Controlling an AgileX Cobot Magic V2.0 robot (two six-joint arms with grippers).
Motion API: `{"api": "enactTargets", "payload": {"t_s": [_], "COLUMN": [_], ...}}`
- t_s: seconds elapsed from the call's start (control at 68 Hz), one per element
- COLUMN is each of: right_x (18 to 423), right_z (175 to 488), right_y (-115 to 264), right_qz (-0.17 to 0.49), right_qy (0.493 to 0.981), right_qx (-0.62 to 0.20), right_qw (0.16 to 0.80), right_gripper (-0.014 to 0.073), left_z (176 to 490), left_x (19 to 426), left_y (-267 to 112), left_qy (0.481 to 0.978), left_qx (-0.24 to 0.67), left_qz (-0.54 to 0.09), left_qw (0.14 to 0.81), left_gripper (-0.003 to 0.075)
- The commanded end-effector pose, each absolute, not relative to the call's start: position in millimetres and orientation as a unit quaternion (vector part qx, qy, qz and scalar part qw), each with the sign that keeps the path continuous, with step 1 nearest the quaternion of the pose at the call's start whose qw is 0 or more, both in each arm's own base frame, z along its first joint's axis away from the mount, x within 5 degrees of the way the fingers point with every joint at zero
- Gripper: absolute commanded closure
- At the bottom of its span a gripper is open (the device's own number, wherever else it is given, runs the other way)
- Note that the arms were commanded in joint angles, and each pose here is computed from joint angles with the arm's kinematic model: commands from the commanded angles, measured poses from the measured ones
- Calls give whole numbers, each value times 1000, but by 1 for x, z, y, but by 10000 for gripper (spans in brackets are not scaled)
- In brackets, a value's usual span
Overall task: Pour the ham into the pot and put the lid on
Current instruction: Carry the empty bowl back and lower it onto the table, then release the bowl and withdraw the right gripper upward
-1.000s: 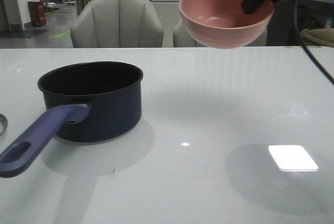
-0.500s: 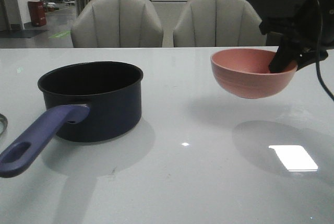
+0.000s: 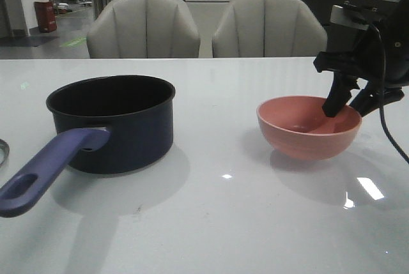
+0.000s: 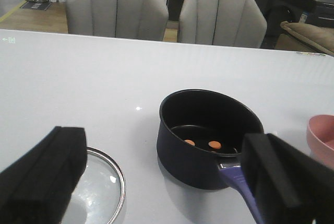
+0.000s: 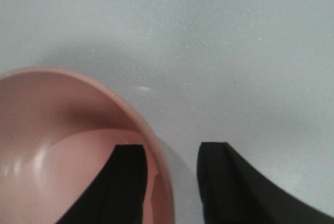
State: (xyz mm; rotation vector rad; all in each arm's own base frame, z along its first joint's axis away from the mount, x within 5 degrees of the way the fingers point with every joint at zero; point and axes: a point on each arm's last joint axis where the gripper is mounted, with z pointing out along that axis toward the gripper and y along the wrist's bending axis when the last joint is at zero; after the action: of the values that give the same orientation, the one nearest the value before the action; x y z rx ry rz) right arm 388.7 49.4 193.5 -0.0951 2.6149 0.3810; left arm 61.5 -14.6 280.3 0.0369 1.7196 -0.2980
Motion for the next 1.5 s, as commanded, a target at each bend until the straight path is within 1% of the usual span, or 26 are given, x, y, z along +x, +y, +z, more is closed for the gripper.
{"api": "enactTargets", "payload": {"t_s": [0.0,0.147,0.235,0.441,0.515,0.559,0.603,0.662,0.706,0.824,0.912,1.0,1.132,1.25,1.309,1.485], "right_x": [390,382,372,340,325,316,305,290,277,247,220,197,165,139,125,82], "right_z": [226,250,275,334,345,347,353,353,357,355,349,341,323,312,311,303], "right_y": [45,44,43,44,47,50,53,60,64,79,86,87,77,61,52,35], "right_qz": [129,120,108,104,101,100,98,98,98,112,126,139,144,141,142,162], "right_qy": [945,937,924,888,873,867,852,837,818,786,766,758,752,720,695,655], "right_qx": [-47,-67,-90,-101,-104,-105,-106,-110,-112,-128,-144,-158,-162,-138,-124,-124], "right_qw": [295,322,357,436,465,477,503,526,555,594,614,618,622,665,693,728], "right_gripper": [171,172,172,172,172,172,172,172,172,172,172,172,173,173,173,173], "left_z": [296,296,296,296,296,296,296,296,296,296,296,296,298,299,300,300], "left_x": [61,61,61,61,61,61,61,61,61,61,61,61,62,62,62,62], "left_y": [-15,-15,-15,-15,-15,-15,-15,-15,-15,-15,-15,-15,-15,-14,-14,-14], "left_qy": [721,721,721,721,721,721,721,721,721,721,721,720,716,711,709,709], "left_qx": [15,15,15,15,15,15,15,15,15,15,15,15,15,14,14,14], "left_qz": [-140,-140,-140,-140,-140,-140,-140,-140,-140,-140,-140,-140,-140,-141,-141,-141], "left_qw": [678,678,678,678,678,678,678,678,678,678,678,679,683,689,691,691], "left_gripper": [82,82,82,82,82,82,82,82,82,82,82,82,82,82,82,82]}}
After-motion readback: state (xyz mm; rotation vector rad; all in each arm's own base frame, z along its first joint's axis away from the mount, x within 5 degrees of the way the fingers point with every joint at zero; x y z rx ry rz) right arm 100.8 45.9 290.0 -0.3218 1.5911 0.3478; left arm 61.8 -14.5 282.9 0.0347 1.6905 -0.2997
